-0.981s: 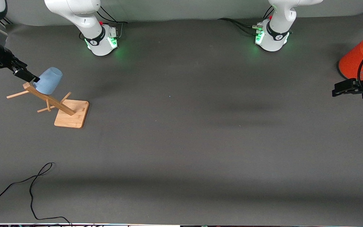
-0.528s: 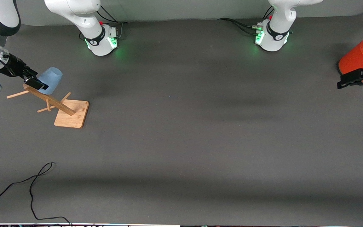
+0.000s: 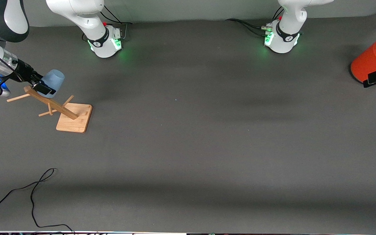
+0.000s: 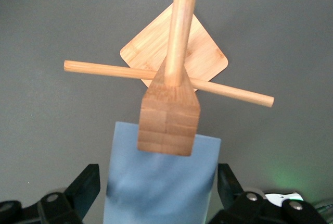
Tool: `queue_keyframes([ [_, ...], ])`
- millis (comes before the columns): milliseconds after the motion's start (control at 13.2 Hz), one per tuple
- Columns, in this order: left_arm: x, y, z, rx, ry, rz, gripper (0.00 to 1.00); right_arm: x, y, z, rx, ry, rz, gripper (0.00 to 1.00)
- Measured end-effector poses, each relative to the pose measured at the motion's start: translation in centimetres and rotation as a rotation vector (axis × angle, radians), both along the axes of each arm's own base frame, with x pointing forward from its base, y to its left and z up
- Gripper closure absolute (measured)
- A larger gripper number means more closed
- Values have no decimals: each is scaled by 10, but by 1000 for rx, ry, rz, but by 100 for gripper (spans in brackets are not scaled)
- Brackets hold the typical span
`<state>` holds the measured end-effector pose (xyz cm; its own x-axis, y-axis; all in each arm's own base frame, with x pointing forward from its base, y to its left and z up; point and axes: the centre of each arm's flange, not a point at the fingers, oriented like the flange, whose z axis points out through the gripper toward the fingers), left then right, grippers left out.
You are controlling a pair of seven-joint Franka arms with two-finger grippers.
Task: Rotate and upright cup with both arms
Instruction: 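Pull the blue cup off the stand peg with the right gripper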
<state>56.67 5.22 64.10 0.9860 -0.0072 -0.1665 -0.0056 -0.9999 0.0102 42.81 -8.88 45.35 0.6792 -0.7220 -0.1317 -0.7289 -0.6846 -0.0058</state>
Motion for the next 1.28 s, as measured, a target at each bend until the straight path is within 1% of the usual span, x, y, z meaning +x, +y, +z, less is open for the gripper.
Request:
queue_keyframes([
  [75, 1, -3, 0, 13, -7, -7, 0, 0, 0, 0, 2, -1, -1, 10],
  [151, 3, -7, 0, 21, -18, -16, 0, 0, 0, 2, 5, -5, -4, 17],
  [302, 2, -18, -8, 35, -51, -39, 0, 0, 1, 2, 7, -6, -5, 17],
  [377, -3, -26, -15, 52, -61, -55, 0, 0, 1, 2, 7, -6, -5, 18],
  [604, -28, -54, -30, 114, -84, -72, 0, 0, 1, 2, 8, -5, -10, 18],
  [755, -41, -69, -24, 143, -112, -78, 0, -2, 7, 8, 7, 3, -37, 18],
  [906, -41, -71, -16, 148, -138, -76, 0, -10, 29, 25, 8, 13, -63, 18],
  [1132, -29, -69, -5, 145, -169, -62, 0, -30, 85, 64, 1, 18, -105, 18],
  [1283, -24, -72, 3, 127, -189, -14, 0, -43, 125, 85, -13, 16, -140, 18],
])
